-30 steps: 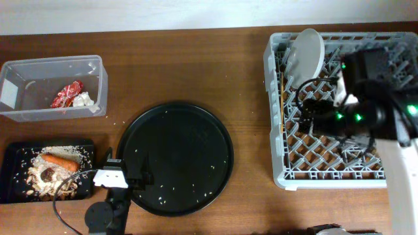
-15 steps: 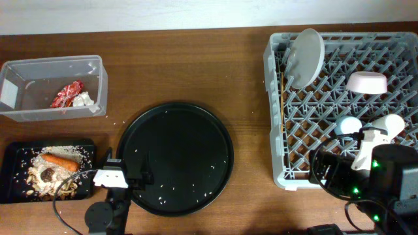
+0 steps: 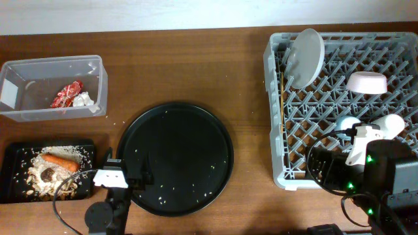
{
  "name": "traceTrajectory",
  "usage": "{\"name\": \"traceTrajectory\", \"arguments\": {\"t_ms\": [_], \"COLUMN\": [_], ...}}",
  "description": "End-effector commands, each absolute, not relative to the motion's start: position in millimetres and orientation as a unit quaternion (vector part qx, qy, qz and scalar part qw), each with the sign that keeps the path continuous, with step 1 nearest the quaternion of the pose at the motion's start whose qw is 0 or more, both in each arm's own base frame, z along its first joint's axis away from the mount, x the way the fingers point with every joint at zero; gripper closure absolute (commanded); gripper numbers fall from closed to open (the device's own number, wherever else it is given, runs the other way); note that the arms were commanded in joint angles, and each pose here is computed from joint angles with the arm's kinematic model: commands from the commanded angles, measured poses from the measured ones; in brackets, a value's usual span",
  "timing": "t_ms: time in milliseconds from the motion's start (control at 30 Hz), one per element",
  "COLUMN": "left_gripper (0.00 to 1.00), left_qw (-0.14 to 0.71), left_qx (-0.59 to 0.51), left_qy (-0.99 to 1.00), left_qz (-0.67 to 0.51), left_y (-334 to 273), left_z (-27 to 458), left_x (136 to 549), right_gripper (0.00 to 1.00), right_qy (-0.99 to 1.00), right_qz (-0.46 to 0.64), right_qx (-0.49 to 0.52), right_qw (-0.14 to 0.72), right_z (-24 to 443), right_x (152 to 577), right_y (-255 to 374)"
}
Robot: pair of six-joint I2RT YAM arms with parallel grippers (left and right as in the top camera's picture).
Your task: Sort waste into correct bins and load items into the dishwasher rack
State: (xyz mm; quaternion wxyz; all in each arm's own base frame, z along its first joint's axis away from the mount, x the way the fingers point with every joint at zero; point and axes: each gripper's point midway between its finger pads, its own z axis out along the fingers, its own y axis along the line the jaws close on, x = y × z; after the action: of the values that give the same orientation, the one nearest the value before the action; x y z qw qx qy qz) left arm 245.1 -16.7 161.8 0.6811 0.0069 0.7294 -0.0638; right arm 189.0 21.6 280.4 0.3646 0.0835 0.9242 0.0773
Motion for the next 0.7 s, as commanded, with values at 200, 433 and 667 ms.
{"name": "traceTrajectory", "arguments": {"t_ms": [200, 433, 667], "left_gripper": [0.01, 0.01, 0.01], "left_qw": [0.680, 0.679, 0.679], "left_qx": [0.001, 0.001, 0.001], "left_qy": [0.731, 0.731, 0.731], "left_qz": [-0.067, -0.067, -0.067], "left_y": [-16.6, -16.7, -16.6], "left_z": [159.1, 159.0, 159.0], "left_x": [245.3, 245.2, 245.3], "right_gripper": [0.01, 0.01, 0.01], "right_qy": [0.888, 0.813, 0.763], "right_qz": [0.071, 0.089, 0.079], "right_qx": [0.060, 0.058, 0.093], "right_qw": [0.450, 0.572, 0.634], "right_z": [297.8, 256.3, 215.6], "right_x": [178.9, 166.6, 203.3], "right_y": [16.6, 14.1, 0.3]}}
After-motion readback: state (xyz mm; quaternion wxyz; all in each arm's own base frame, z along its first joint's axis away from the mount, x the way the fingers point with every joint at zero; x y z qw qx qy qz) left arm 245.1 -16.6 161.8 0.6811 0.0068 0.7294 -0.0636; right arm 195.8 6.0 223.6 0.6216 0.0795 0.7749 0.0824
